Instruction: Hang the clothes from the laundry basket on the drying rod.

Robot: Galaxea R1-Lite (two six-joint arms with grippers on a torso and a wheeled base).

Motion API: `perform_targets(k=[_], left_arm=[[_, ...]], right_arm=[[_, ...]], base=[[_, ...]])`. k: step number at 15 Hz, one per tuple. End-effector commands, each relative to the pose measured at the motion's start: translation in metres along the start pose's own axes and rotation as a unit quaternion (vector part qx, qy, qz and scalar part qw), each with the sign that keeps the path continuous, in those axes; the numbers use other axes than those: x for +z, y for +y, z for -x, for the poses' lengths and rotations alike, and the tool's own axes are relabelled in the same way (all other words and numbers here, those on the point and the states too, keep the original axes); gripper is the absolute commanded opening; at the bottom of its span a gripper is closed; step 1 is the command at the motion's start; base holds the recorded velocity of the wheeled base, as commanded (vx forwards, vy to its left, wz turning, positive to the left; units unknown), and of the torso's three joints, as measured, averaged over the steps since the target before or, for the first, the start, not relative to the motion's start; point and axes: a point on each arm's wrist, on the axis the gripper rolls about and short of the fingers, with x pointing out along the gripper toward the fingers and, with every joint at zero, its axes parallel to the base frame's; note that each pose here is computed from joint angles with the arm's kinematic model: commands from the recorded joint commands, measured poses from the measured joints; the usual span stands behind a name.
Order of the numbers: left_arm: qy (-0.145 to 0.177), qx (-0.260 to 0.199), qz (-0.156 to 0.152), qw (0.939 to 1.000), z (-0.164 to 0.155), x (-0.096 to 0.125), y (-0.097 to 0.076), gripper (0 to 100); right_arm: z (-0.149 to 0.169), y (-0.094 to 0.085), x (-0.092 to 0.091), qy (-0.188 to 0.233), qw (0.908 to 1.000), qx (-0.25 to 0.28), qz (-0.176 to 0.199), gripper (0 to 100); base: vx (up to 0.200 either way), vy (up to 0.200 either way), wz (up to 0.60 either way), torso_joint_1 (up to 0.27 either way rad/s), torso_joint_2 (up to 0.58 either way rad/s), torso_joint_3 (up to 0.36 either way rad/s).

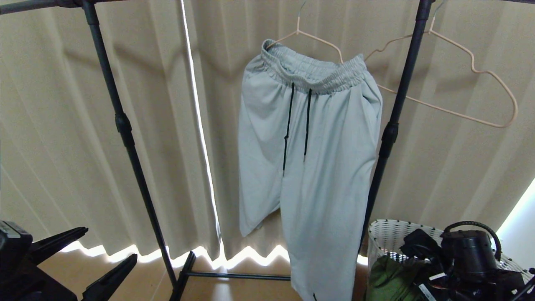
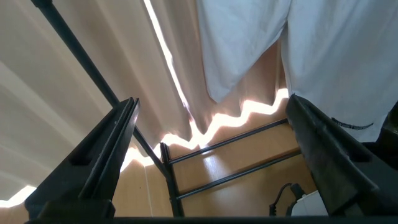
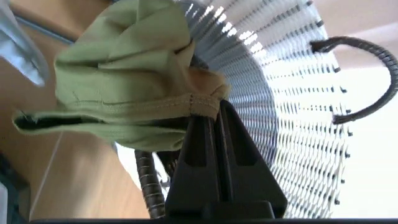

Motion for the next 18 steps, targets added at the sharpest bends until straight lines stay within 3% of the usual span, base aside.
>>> perform_targets(k=[1, 2, 3, 6, 7, 8, 10, 13, 18], left_arm=[[0.004, -0.001, 0.000, 1.0000, 0.000, -0.002, -0.001, 100], [0.004, -0.001, 0.000, 1.0000, 0.000, -0.003, -0.001, 100], [0.002, 0.000, -0.001, 1.0000, 0.000, -0.001, 0.000, 100], [-0.038, 0.008, -0.003, 0.9992, 0.010, 0.007, 0.001, 100], [-0.038, 0.008, -0.003, 0.9992, 0.010, 0.007, 0.001, 100], [-0.081, 0.015, -0.006, 0.9966, 0.021, 0.018, 0.003, 100], [-0.108, 0.009, -0.010, 0.9941, 0.021, 0.034, 0.006, 100], [-0.079, 0.006, -0.026, 0.9965, 0.012, 0.027, 0.005, 100], [-0.061, 0.005, -0.032, 0.9976, 0.014, 0.015, 0.003, 100]], right_arm=[[0.011, -0.002, -0.006, -0.026, 0.9996, -0.009, -0.012, 0], [0.015, -0.005, -0.004, -0.050, 0.9983, -0.018, -0.023, 0], [0.027, -0.013, 0.004, -0.104, 0.9930, -0.036, -0.044, 0], [0.053, -0.033, 0.031, -0.198, 0.9743, -0.071, -0.081, 0], [0.053, -0.033, 0.031, -0.198, 0.9743, -0.071, -0.081, 0], [0.069, -0.048, 0.053, -0.227, 0.9662, -0.080, -0.092, 0], [0.087, -0.063, 0.082, -0.218, 0.9701, -0.065, -0.085, 0], [0.113, -0.074, 0.116, -0.235, 0.9683, -0.039, -0.075, 0], [0.115, -0.067, 0.121, -0.225, 0.9726, -0.011, -0.057, 0]], base=[[0.000, 0.000, 0.00, 0.000, 0.00, 0.000], [0.000, 0.000, 0.00, 0.000, 0.00, 0.000], [0.000, 0.000, 0.00, 0.000, 0.00, 0.000], [0.000, 0.000, 0.00, 0.000, 0.00, 0.000], [0.000, 0.000, 0.00, 0.000, 0.00, 0.000], [0.000, 0.000, 0.00, 0.000, 0.00, 0.000], [0.000, 0.000, 0.00, 0.000, 0.00, 0.000], [0.000, 0.000, 0.00, 0.000, 0.00, 0.000], [-0.160, 0.000, 0.00, 0.001, 0.00, 0.002]])
